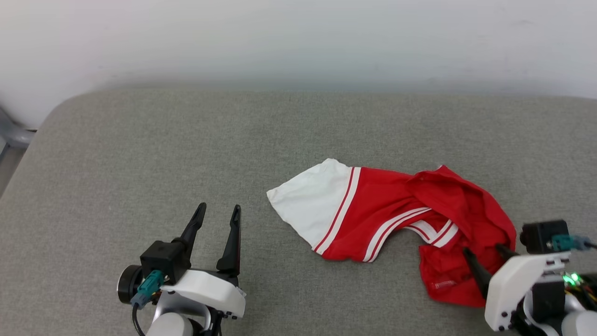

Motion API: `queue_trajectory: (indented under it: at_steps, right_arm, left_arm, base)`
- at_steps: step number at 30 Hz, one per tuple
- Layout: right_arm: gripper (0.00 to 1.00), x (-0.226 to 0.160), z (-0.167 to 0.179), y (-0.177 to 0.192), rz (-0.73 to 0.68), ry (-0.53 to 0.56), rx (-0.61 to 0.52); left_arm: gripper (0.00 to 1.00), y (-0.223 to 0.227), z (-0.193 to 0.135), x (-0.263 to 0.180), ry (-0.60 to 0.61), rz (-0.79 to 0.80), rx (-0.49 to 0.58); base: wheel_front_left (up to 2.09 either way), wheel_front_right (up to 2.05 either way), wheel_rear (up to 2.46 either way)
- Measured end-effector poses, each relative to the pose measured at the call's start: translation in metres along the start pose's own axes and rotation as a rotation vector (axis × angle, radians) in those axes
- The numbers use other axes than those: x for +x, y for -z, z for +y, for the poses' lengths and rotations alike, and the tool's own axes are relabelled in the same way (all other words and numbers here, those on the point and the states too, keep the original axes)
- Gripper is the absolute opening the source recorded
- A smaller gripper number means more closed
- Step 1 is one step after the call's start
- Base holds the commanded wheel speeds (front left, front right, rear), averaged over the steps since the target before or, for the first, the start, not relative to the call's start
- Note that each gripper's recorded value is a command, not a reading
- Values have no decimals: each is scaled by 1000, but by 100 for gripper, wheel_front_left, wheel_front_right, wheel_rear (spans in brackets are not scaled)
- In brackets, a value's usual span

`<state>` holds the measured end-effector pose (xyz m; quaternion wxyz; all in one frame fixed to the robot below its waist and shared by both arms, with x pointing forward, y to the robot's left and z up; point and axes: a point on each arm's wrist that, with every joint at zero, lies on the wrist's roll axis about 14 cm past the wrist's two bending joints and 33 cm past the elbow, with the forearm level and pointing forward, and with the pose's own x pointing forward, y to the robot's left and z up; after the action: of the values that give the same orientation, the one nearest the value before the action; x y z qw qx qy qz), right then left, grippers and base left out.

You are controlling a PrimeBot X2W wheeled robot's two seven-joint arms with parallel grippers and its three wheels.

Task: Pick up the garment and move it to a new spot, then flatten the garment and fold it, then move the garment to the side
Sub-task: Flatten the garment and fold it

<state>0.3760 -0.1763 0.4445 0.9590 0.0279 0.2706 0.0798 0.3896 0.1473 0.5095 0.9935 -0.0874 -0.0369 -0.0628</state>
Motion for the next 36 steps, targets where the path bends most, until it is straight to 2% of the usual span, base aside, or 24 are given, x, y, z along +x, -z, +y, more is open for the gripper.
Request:
queue_trajectory:
  at_steps: [5, 10, 11, 12, 13, 18, 26, 27, 29, 33, 36]
  right_arm:
    - [100, 18, 12, -13, 48, -53, -74]
    - [100, 34, 12, 7, 167, -68, -99]
    - [39, 36, 12, 9, 179, -72, -95]
    - [5, 36, 13, 9, 181, -73, -95]
    - [0, 37, 13, 7, 177, -74, -91]
    - [0, 37, 4, -19, 108, -54, -104]
    - [0, 50, -11, -109, -70, 1, -191]
    - [0, 70, -4, -153, -136, -8, -234]
    - [0, 83, 3, -173, -168, -22, -252]
    - [0, 111, 27, -202, -225, -77, -291]
    - [0, 134, 48, -208, -245, -131, -312]
  left_arm:
    - [100, 6, 1, 6, 3, 15, -2]
    - [100, 10, 9, 7, -16, 28, -2]
    - [100, 10, 10, 6, -21, 27, -2]
    - [100, 10, 12, 5, -26, 28, -2]
    - [100, 9, 12, 5, -27, 26, -2]
    - [100, 7, 14, 4, -37, 19, -2]
    - [100, 6, 13, 13, -34, 11, -6]
    - [100, 2, 14, 25, -23, -4, -4]
    - [100, 3, 15, 31, -17, -5, 2]
    - [100, 7, 21, 39, -24, 3, 7]
    - [100, 15, 28, 42, -38, 21, 8]
  base:
    - [0, 0, 0]
    - [0, 0, 0]
    - [0, 0, 0]
    - [0, 0, 0]
    - [0, 0, 0]
    - [0, 0, 0]
    - [0, 0, 0]
    - [0, 0, 0]
    - [0, 0, 0]
    - [0, 0, 0]
    - [0, 0, 0]
